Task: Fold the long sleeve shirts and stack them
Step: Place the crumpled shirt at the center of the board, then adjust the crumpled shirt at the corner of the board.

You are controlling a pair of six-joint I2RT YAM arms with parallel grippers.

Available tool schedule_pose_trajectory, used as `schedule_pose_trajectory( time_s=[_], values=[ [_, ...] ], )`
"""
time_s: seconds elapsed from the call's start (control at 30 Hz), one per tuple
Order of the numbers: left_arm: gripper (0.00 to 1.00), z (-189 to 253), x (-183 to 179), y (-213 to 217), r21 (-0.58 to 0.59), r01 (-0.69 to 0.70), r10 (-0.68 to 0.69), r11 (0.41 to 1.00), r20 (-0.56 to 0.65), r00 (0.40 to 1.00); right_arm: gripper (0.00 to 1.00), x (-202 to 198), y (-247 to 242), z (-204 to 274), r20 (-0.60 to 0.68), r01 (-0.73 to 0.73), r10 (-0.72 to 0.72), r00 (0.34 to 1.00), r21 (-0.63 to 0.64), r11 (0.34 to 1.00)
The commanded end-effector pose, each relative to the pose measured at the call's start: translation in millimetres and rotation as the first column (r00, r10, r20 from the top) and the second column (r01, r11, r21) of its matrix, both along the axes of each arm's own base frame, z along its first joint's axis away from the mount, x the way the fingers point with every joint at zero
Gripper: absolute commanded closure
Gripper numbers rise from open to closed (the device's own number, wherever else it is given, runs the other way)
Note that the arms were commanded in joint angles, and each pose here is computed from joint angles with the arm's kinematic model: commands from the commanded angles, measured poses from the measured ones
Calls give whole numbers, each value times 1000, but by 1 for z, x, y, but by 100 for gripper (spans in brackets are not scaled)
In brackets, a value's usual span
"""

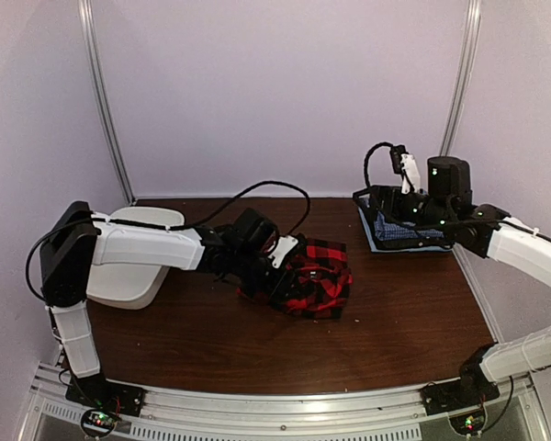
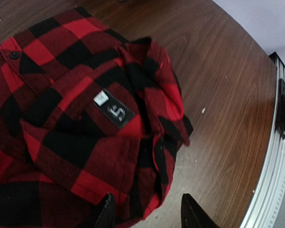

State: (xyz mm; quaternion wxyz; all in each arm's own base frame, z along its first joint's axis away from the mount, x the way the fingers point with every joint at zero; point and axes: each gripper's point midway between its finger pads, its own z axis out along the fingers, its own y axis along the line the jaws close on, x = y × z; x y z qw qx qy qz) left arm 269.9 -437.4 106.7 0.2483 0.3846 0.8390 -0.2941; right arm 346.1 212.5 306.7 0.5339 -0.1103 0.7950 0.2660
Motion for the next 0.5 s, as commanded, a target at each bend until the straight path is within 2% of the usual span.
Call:
schedule_pose_trajectory(
  time_s=[0.0, 0.23, 0.47],
  values=[
    [43, 70, 10, 6, -225, -42, 61, 973, 78, 995, 0, -6, 3, -31, -66, -21, 21, 998, -7, 1000],
    [42, 66, 34, 46, -212, -250, 264, 945, 42, 964, 0, -4, 17, -92, -212, -86, 69, 975, -75, 993],
    [41, 36, 63, 80, -124, -410, 403, 904, -76, 912, 0, -7, 28, -151, -359, -169, 114, 926, -124, 978]
  ],
)
